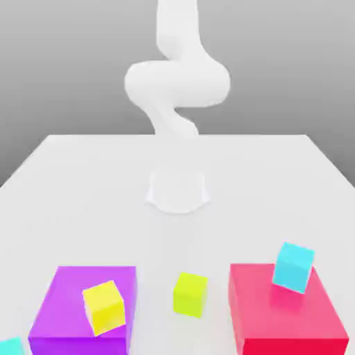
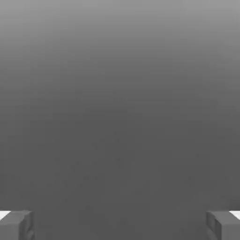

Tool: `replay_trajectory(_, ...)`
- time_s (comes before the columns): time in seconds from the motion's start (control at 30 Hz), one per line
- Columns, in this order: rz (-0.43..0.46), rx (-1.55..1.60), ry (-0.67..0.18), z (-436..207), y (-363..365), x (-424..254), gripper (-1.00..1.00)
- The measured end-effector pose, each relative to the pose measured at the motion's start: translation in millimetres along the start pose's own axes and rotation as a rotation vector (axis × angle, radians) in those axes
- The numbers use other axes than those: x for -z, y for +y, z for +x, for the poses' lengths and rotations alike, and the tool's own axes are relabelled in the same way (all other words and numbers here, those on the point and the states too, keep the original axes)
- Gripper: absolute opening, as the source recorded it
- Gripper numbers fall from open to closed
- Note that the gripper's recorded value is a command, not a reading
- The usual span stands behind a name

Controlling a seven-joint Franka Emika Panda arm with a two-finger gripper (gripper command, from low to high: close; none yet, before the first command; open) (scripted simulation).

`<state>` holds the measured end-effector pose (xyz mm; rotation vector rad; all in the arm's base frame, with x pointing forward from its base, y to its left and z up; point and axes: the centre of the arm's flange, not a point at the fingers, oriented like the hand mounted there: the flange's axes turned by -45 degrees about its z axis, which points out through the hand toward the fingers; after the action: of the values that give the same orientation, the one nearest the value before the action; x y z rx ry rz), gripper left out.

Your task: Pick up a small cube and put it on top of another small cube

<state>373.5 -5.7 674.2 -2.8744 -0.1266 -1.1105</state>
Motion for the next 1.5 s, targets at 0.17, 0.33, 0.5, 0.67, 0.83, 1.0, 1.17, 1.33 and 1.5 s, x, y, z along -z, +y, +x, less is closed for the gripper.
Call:
replay_trajectory(0.17, 0.154, 0.142, -0.122, -21.6, 3.5, -94.1, 0.0)
replay_trajectory(0.33, 0.275, 0.283, -0.232, -59.2, -7.2, -179.8, 0.0)
replay_trajectory(0.5, 0.365, 0.43, -0.336, -110.5, -22.9, -252.2, 0.0)
replay_trajectory(0.67, 0.422, 0.587, -0.432, -169.3, -35.4, -306.7, 0.0)
replay_trajectory(0.83, 0.449, 0.759, -0.521, -227.9, -40.2, -342.0, 0.0)
replay_trajectory(1.0, 0.444, 0.945, -0.601, -277.8, -34.1, -359.1, 0.0)
replay_trajectory(1.17, 0.409, 1.106, -0.658, -308.4, -17.8, -363.4, 0.0)
replay_trajectory(1.33, 0.394, 1.133, -0.656, -316.5, -16.3, -377.6, 0.0)
replay_trajectory(1.5, 0.396, 1.134, -0.658, -334.1, -15.7, -396.2, 0.0)
